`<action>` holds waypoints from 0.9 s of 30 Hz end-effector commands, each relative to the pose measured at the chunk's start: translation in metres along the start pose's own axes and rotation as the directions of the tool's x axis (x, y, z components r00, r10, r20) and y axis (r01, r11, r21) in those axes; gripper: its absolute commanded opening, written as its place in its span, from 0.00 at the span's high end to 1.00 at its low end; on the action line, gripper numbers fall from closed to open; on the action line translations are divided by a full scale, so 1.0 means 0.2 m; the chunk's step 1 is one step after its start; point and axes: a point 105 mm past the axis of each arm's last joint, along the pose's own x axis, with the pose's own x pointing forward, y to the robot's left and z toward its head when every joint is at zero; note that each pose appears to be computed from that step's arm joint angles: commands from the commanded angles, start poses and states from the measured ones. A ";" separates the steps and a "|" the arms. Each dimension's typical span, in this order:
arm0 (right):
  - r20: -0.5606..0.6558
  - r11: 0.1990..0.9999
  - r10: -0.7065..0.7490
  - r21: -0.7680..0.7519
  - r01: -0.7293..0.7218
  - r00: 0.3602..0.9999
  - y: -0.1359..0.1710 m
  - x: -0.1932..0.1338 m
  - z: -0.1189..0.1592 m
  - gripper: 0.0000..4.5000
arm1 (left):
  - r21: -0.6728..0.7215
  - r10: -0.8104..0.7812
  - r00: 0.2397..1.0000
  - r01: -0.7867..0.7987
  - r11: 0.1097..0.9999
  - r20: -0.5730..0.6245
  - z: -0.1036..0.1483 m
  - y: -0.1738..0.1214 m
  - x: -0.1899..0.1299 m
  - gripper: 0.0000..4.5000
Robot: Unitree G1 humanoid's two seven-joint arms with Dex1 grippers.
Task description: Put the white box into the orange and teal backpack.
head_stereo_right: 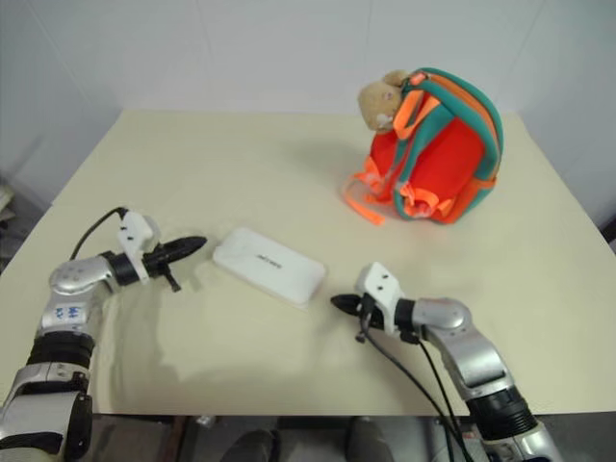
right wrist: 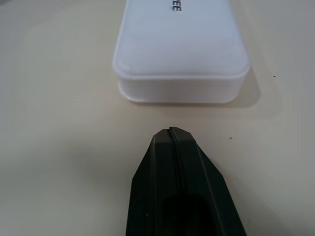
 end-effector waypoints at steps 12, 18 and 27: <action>0.070 1.000 0.012 -0.016 -0.011 0.997 0.03 0.14 0.13 0.97 | 0.012 -0.009 1.000 0.009 1.000 0.023 0.01 -0.04 0.11 1.00; 0.066 1.000 0.012 -0.018 -0.011 0.998 0.02 0.13 0.13 0.97 | 0.002 -0.071 0.996 0.071 0.998 0.056 0.03 -0.09 0.10 1.00; 0.043 0.999 0.011 -0.047 -0.009 0.999 -0.07 0.02 0.14 0.97 | -0.039 -0.165 0.985 0.167 0.985 0.053 0.01 -0.26 0.02 1.00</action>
